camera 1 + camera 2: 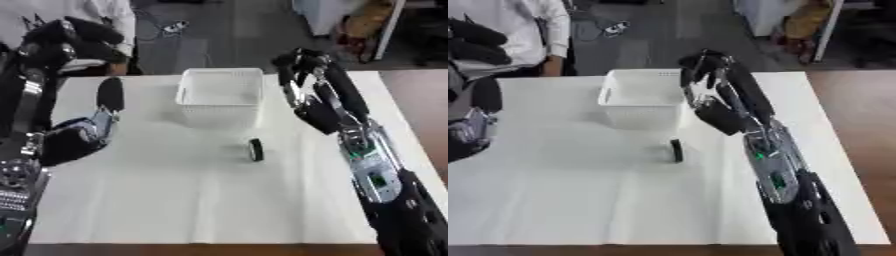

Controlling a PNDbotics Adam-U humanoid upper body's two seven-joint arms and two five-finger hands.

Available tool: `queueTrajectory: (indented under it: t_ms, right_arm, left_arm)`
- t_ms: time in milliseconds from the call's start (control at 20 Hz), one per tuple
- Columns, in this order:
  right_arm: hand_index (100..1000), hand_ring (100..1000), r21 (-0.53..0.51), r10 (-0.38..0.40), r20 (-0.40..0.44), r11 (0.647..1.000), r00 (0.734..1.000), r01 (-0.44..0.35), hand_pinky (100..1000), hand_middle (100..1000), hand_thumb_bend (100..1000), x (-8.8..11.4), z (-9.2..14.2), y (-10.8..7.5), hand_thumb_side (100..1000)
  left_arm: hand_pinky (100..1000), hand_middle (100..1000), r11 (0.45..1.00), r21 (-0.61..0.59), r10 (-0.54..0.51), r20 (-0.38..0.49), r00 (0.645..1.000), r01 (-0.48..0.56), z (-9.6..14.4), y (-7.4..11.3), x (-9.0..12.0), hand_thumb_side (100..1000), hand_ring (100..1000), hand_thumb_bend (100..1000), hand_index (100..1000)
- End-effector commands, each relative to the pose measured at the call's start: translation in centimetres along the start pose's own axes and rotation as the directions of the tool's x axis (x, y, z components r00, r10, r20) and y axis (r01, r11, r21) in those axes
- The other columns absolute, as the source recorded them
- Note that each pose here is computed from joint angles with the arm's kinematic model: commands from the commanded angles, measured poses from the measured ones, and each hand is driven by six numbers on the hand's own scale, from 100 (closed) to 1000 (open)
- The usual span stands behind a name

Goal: Pick up objects on the table and place them in the box.

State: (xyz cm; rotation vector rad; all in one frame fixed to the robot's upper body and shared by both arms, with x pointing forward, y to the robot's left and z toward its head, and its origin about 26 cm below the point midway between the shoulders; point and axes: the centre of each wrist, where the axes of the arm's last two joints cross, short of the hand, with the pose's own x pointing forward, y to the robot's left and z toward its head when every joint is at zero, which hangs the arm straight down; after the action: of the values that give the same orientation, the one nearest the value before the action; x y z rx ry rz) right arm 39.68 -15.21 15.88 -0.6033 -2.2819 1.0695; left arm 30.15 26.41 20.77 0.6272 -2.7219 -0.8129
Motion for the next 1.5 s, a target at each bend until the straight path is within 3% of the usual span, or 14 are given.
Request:
queueTrajectory:
  t_ms: [50, 100, 200, 250, 350, 750, 1000, 1500]
  right_arm:
    - [761, 548, 0.009, 0.000, 0.009, 1.000, 1.000, 0.000, 424, 626, 100, 0.5, -0.4, 1.6, 913]
    - [761, 551, 0.012, -0.003, 0.001, 1.000, 1.000, 0.003, 428, 627, 100, 0.5, -0.3, 2.3, 954]
    - [767, 559, 0.017, -0.004, -0.011, 1.000, 1.000, 0.004, 437, 635, 100, 0.7, 0.0, 3.5, 931]
    - [768, 560, 0.023, -0.003, -0.016, 1.000, 1.000, 0.004, 437, 634, 100, 0.8, 0.0, 4.1, 878]
    - [768, 561, 0.038, 0.001, -0.024, 0.999, 1.000, 0.000, 437, 635, 100, 0.9, 0.1, 5.1, 921]
    - [776, 564, 0.113, 0.041, -0.038, 0.993, 0.998, -0.036, 438, 648, 100, 1.0, 0.4, 8.3, 880]
    - [810, 588, 0.141, 0.081, -0.042, 0.987, 0.996, -0.074, 463, 683, 160, 1.2, 0.4, 9.6, 845]
    - [839, 623, 0.149, 0.163, -0.105, 0.978, 0.981, -0.147, 501, 722, 190, 1.2, 1.0, 11.1, 793]
  left_arm:
    - [571, 657, 1.000, -0.009, -0.024, 0.023, 0.999, 0.025, -0.4, 0.8, 0.1, 562, 502, 212, 668]
    - [571, 657, 1.000, -0.010, -0.025, 0.023, 0.999, 0.025, -0.4, 0.8, 0.1, 562, 502, 212, 668]
    - [571, 657, 1.000, -0.011, -0.025, 0.021, 0.999, 0.025, -0.3, 0.8, 0.1, 562, 501, 211, 668]
    - [572, 658, 1.000, -0.011, -0.025, 0.020, 0.999, 0.025, -0.3, 0.8, 0.1, 561, 502, 212, 668]
    - [572, 657, 1.000, -0.012, -0.024, 0.021, 0.999, 0.025, -0.2, 0.8, 0.1, 561, 502, 212, 668]
    - [572, 657, 1.000, -0.011, -0.024, 0.021, 0.999, 0.025, -0.2, 0.9, 0.1, 560, 502, 211, 668]
    - [571, 657, 1.000, -0.012, -0.024, 0.020, 1.000, 0.024, -0.2, 0.8, 0.1, 561, 501, 210, 668]
    - [571, 657, 1.000, -0.016, -0.023, 0.014, 1.000, 0.024, 0.0, 0.9, 0.0, 563, 500, 209, 668]
